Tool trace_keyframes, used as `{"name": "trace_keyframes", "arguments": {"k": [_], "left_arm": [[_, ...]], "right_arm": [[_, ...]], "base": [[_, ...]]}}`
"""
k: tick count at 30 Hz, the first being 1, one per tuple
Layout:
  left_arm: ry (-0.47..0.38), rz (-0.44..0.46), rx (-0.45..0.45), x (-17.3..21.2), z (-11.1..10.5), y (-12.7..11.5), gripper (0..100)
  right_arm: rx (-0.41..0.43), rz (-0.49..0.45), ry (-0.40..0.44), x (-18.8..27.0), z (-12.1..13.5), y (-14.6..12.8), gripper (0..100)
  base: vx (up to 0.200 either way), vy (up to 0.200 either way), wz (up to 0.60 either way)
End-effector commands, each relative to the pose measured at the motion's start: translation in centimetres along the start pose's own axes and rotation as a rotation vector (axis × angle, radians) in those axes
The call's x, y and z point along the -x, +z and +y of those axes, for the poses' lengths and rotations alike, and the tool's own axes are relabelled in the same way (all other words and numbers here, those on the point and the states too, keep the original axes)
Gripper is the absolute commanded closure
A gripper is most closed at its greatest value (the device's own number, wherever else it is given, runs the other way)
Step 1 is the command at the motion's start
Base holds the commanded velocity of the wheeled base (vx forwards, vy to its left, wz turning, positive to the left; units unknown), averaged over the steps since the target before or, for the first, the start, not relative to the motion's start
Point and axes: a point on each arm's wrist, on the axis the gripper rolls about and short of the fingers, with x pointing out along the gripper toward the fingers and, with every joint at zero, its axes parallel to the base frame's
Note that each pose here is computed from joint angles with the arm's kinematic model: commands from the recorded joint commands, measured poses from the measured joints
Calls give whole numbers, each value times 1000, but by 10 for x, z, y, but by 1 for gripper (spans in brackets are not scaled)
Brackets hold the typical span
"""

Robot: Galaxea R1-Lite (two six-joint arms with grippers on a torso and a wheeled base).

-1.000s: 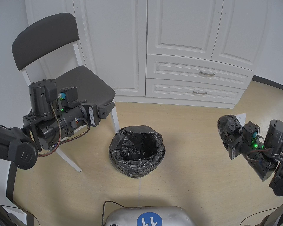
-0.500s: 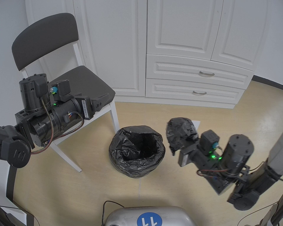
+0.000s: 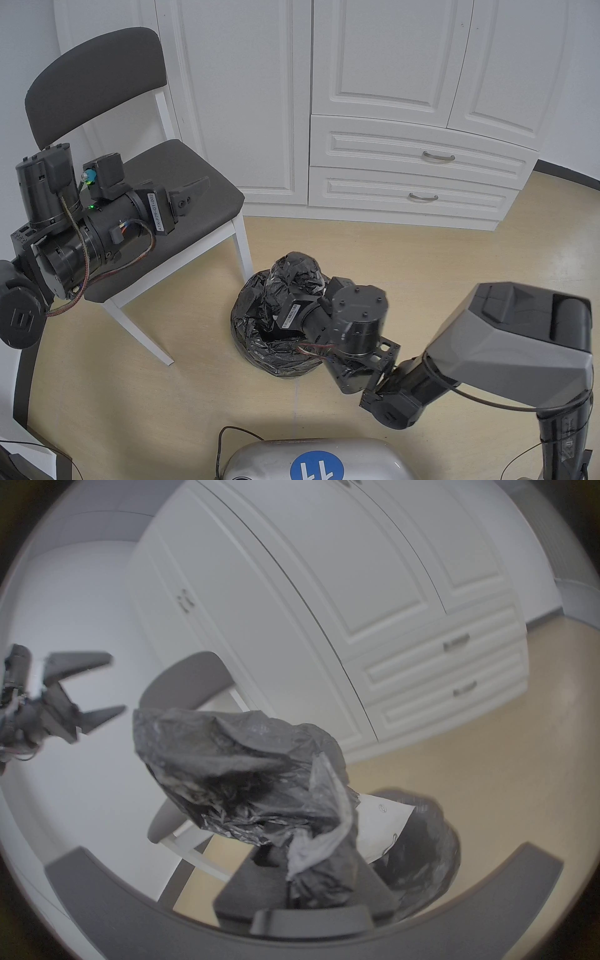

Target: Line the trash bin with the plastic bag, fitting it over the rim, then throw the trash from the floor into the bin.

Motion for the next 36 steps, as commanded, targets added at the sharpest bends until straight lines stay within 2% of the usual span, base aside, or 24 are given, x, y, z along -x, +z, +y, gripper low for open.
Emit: {"name": "trace_keyframes", "arguments": {"k": [1,5,12,24,36], "left_arm": [[10,-17,1,2,4,5,0],[18,-19,1,1,7,5,0],[31,-20,2,0,11,6,0],[37,-22,2,0,13,6,0],[39,-24,2,0,13,6,0]], "right_arm": [[-54,92,-83,-32,-27,-47,100],[-93,80,-103,-48,-38,-58,100],[-93,74,-134,-66,-59,-79,100],[-72,124,-155,-65,-72,-96,100],[-65,137,-163,-65,-73,-99,100]], "base": [[0,0,0],[0,0,0],[0,0,0],[0,0,0],[0,0,0]]}}
